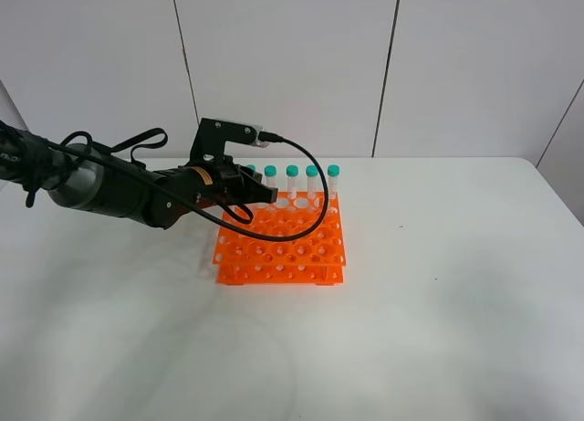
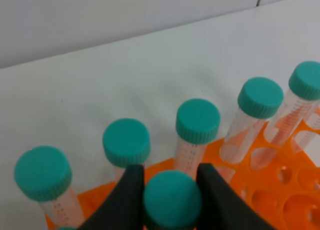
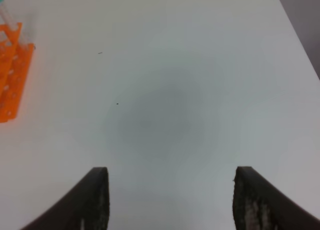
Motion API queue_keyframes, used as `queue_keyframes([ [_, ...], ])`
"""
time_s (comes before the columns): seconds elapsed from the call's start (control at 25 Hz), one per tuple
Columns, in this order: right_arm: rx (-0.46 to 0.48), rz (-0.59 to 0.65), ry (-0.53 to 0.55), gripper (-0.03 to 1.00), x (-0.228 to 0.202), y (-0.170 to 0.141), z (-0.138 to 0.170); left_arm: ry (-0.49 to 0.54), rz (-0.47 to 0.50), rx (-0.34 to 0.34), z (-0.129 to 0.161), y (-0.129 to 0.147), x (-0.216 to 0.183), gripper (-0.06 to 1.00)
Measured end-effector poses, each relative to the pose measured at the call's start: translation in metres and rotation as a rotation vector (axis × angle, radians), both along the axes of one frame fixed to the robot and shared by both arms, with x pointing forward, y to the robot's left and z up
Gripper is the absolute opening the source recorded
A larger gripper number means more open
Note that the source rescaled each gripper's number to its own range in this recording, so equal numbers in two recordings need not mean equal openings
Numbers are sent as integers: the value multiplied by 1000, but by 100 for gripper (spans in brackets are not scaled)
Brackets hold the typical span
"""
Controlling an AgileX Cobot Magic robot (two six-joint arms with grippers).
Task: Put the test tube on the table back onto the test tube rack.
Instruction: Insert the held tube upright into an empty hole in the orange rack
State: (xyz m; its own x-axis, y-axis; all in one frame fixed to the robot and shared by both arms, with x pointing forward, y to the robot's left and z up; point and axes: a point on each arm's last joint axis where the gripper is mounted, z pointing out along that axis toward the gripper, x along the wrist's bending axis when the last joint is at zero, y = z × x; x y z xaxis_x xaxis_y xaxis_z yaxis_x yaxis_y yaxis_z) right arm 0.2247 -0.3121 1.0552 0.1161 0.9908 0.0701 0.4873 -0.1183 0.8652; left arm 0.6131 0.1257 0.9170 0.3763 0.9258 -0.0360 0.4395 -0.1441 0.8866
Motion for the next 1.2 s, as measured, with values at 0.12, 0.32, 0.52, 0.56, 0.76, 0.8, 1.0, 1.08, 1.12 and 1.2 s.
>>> queue_keyframes([
  [0.12, 0, 0, 0, 85, 0, 0, 0, 8, -1, 3, -1, 0, 0, 0],
  [0.32, 0, 0, 0, 85, 0, 0, 0, 9, -1, 3, -1, 0, 0, 0],
  [0.52, 0, 0, 0, 85, 0, 0, 0, 9, 0, 2, -1, 0, 0, 0],
  [0.56, 0, 0, 0, 85, 0, 0, 0, 9, 0, 2, -1, 0, 0, 0],
  [0.76, 0, 0, 0, 85, 0, 0, 0, 9, 0, 2, -1, 0, 0, 0],
  [0.8, 0, 0, 0, 85, 0, 0, 0, 9, 0, 2, -1, 0, 0, 0],
  [1.0, 0, 0, 0, 85, 0, 0, 0, 9, 0, 2, -1, 0, 0, 0],
  [1.08, 0, 0, 0, 85, 0, 0, 0, 9, 0, 2, -1, 0, 0, 0],
  [1.12, 0, 0, 0, 85, 0, 0, 0, 9, 0, 2, -1, 0, 0, 0],
  [1.2, 0, 0, 0, 85, 0, 0, 0, 9, 0, 2, -1, 0, 0, 0],
])
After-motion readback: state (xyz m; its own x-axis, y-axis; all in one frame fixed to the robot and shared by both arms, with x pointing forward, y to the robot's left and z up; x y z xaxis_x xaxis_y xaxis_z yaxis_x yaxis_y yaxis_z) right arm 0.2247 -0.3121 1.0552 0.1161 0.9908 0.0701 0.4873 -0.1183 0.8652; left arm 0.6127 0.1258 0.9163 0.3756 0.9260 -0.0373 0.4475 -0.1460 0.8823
